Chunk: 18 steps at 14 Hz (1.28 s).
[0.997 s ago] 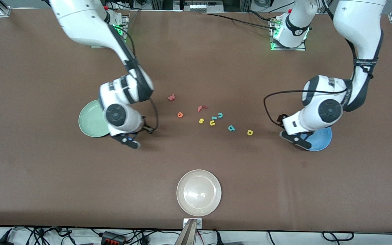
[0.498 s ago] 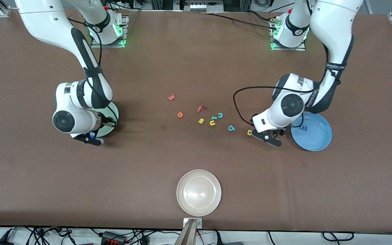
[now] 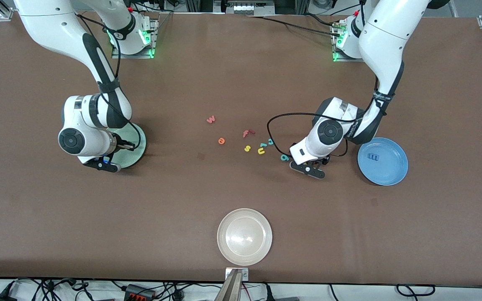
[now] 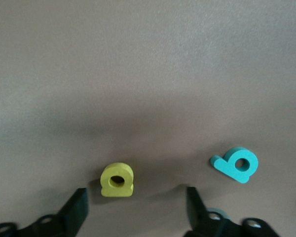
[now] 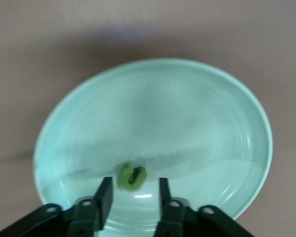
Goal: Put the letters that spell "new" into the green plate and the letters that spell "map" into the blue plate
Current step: 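Grasp the orange letter with the right gripper while the left gripper grasps yellow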
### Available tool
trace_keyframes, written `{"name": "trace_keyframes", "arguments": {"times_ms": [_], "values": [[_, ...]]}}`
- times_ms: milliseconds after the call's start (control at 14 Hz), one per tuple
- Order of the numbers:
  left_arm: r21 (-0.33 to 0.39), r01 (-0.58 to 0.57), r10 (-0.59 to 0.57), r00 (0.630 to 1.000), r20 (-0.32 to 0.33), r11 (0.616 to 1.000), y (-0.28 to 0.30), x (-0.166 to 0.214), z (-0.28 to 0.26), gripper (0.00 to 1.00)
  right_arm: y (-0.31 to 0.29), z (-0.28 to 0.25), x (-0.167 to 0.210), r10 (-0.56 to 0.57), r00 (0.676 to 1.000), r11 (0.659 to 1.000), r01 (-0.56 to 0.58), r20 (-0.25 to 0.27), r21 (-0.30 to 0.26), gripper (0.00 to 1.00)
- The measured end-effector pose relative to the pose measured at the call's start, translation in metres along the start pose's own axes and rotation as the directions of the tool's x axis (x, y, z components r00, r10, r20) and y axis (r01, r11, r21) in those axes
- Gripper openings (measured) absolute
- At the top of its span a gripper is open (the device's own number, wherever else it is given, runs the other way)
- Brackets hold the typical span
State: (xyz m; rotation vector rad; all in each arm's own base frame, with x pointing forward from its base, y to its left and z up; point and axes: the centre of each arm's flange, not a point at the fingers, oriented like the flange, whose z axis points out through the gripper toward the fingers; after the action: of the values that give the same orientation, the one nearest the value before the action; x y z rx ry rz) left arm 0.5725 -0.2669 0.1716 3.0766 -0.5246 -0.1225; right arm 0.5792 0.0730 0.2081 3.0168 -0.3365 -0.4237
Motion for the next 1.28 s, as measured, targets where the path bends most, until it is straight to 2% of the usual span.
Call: {"name": "trace_keyframes", "arguments": {"times_ms": [214, 285, 356, 498, 712, 854, 997, 1139, 1281], "values": [[0.015, -0.008, 0.008, 1.0, -0.016, 1.0, -0.005, 0.003, -0.002, 0.47, -0.049, -0.051, -0.005, -0.085, 0.993, 0.996, 0.088, -0.076, 0.029, 0.81], [0.033, -0.027, 0.027, 0.999, -0.019, 0.999, -0.005, 0.003, -0.001, 0.44, -0.077, -0.067, -0.013, -0.131, 0.986, 0.99, 0.135, -0.107, 0.033, 0.93], [0.043, -0.038, 0.039, 0.999, -0.022, 0.998, -0.005, 0.004, -0.001, 0.44, -0.107, -0.079, -0.023, -0.178, 0.975, 0.982, 0.184, -0.135, 0.032, 1.0], [0.048, -0.048, 0.05, 0.998, -0.024, 0.998, -0.003, 0.004, -0.002, 0.27, -0.165, -0.093, -0.046, -0.268, 0.947, 0.961, 0.276, -0.175, 0.02, 1.0], [0.053, -0.048, 0.049, 0.999, -0.02, 0.997, -0.005, 0.004, -0.003, 0.27, -0.25, -0.072, -0.082, -0.397, 0.9, 0.916, 0.399, -0.182, -0.026, 1.0], [0.075, -0.029, 0.028, 0.999, 0.017, 0.997, -0.02, 0.005, -0.014, 0.27, -0.292, -0.047, -0.099, -0.461, 0.861, 0.885, 0.462, -0.214, -0.05, 0.85], [0.107, 0.015, -0.025, 0.995, 0.092, 0.994, -0.05, 0.004, -0.045, 0.27, -0.313, -0.025, -0.104, -0.517, 0.819, 0.853, 0.517, -0.249, -0.069, 0.84], [0.173, 0.036, -0.064, 0.985, 0.163, 0.984, -0.088, -0.002, -0.081, 0.27, -0.324, -0.006, -0.107, -0.557, 0.792, 0.827, 0.556, -0.252, -0.081, 0.84], [0.234, 0.042, -0.093, 0.972, 0.214, 0.971, -0.119, -0.01, -0.1, 0.27, -0.337, 0.005, -0.12, -0.582, 0.777, 0.809, 0.582, -0.241, -0.076, 0.84]]}}
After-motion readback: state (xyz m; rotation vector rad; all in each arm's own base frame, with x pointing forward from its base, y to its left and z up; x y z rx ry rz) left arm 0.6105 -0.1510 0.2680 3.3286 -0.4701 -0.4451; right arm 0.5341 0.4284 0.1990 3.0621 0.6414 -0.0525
